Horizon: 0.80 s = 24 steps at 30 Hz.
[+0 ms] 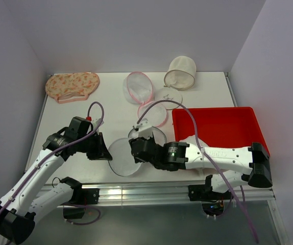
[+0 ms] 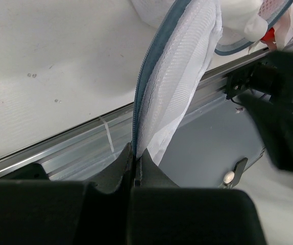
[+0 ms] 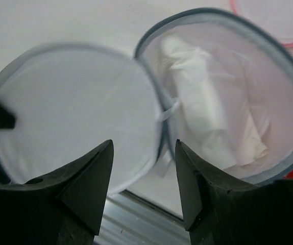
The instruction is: Place the bra in the laundry bag and zip it closed
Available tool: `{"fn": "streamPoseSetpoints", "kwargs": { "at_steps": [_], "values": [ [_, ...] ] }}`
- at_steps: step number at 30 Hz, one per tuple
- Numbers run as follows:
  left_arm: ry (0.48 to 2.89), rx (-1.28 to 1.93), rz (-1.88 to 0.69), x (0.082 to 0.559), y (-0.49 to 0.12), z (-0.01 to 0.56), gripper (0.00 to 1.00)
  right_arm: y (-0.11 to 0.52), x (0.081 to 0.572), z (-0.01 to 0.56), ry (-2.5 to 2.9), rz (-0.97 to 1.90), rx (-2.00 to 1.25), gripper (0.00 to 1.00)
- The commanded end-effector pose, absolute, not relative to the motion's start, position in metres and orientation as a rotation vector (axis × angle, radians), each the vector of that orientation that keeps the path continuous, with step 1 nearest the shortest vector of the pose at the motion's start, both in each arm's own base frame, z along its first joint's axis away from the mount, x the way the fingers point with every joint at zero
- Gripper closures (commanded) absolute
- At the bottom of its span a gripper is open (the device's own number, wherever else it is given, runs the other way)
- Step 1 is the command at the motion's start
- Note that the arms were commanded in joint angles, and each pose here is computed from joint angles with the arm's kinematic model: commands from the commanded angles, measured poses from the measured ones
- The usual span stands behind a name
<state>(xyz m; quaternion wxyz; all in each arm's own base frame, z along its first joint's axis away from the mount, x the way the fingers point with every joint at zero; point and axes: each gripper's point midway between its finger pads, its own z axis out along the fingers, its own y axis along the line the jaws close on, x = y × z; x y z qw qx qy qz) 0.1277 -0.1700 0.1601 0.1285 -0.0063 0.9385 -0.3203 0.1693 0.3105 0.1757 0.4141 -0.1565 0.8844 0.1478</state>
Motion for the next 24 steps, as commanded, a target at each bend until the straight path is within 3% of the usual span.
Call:
{"fn": "streamPoseSetpoints", "kwargs": {
  "at_steps": [1,13,24],
  "values": [
    [2.671,0.001,-0.98,0.135,-0.176,0.174,0.98,0.334,0.151,0.214,2.099,0.446,-0.403,0.4],
    [2.676,0.014,-0.987,0.133,-0.177,0.175,0.98,0.403,0.081,0.201,1.965,0.381,-0.653,0.34],
    [2.672,0.018,-0.996,0.133,-0.177,0.176,0.98,0.416,0.076,0.17,1.948,0.291,-0.719,0.36]
  ]
}}
